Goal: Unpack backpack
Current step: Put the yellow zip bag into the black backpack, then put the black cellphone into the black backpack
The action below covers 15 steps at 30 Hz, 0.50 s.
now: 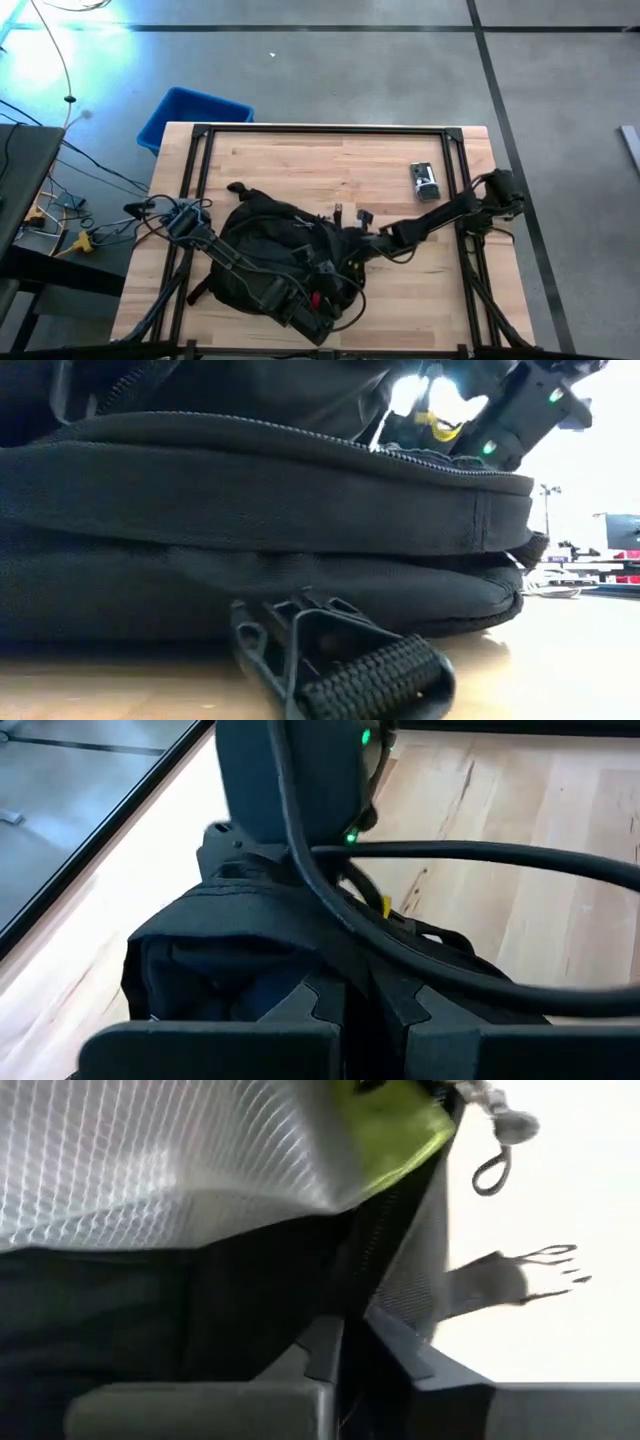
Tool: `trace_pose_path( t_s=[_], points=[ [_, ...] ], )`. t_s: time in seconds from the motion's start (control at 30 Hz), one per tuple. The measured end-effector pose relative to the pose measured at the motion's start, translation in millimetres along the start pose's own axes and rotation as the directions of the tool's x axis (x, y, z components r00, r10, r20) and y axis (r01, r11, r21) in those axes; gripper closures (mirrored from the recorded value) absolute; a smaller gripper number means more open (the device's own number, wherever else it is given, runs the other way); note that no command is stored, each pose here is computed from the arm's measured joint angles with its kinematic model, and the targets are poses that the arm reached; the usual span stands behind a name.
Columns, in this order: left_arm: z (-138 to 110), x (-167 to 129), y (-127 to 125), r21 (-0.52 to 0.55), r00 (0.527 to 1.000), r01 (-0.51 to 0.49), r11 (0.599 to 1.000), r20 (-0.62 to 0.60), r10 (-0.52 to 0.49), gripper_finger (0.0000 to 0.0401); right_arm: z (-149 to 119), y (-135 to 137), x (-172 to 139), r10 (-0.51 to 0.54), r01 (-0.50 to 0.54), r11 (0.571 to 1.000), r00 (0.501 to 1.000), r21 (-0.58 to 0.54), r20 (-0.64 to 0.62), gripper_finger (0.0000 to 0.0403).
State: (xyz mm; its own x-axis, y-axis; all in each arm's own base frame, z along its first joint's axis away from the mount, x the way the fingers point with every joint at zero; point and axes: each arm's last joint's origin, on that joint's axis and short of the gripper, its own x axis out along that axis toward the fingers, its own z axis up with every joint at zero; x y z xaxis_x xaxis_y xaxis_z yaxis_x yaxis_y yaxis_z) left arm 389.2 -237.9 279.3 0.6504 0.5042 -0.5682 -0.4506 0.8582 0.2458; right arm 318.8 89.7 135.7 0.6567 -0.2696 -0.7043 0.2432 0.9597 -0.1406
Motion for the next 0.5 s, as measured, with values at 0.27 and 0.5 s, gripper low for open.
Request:
trace_pose_path(
  t_s=[0.27,0.5],
  points=[
    [-1.5,0.3,1.8,0.013,1.000,-0.014,1.000,-0.010,0.014,0.0401,12.9,-12.9,-55.9,-0.294,0.300,0.953,0.946,-0.031,0.135,0.0403],
    [-5.3,-1.0,10.1,0.096,0.991,-0.131,0.987,0.026,0.129,0.0401,23.3,-19.0,-94.4,-0.344,0.348,0.937,0.908,0.026,0.241,0.0403]
  ],
)
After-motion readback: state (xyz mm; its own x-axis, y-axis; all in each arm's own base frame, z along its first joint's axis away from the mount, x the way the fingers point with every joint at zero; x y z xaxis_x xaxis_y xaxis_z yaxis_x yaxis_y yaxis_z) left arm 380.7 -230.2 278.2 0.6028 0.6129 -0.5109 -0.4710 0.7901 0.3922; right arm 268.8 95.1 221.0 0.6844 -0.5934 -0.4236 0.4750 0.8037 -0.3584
